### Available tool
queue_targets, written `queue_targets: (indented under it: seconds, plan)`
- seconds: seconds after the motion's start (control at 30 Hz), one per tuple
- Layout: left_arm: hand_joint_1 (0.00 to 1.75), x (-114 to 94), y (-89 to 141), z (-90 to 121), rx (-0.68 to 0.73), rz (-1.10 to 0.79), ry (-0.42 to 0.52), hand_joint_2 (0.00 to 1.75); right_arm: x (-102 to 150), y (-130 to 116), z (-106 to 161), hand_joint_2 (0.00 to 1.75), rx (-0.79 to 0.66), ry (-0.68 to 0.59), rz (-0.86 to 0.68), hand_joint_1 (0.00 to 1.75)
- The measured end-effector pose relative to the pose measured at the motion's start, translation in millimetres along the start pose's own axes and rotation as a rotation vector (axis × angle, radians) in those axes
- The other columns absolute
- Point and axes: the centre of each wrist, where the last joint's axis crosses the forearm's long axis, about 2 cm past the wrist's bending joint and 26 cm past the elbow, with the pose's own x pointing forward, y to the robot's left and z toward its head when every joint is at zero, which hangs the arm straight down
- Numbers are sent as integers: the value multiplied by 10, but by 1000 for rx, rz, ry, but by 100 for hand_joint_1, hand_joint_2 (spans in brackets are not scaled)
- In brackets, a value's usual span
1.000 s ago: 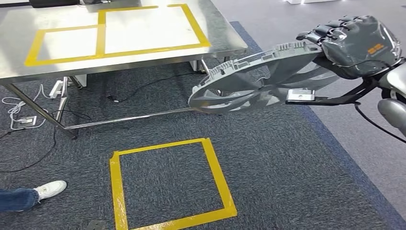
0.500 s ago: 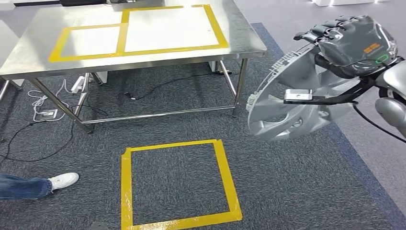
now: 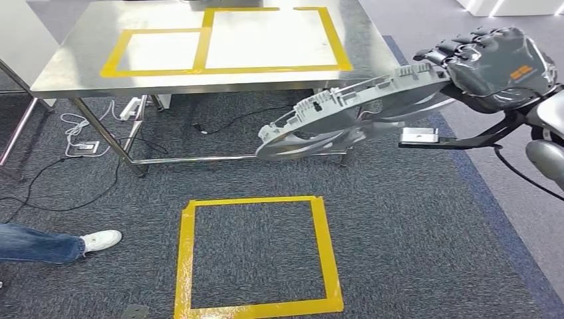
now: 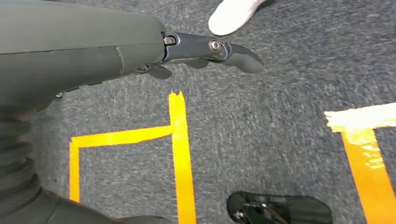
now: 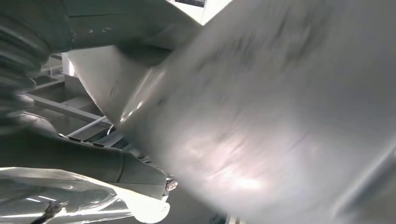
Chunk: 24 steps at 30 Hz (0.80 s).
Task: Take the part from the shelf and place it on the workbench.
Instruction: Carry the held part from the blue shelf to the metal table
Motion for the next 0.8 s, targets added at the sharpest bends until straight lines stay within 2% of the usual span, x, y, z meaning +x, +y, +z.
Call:
queue_targets:
  seconds: [0.8]
  plan:
    - [0, -18, 38, -11, -1, -3, -38, 175, -21, -47, 31, 175, -9, -7, 14, 175]
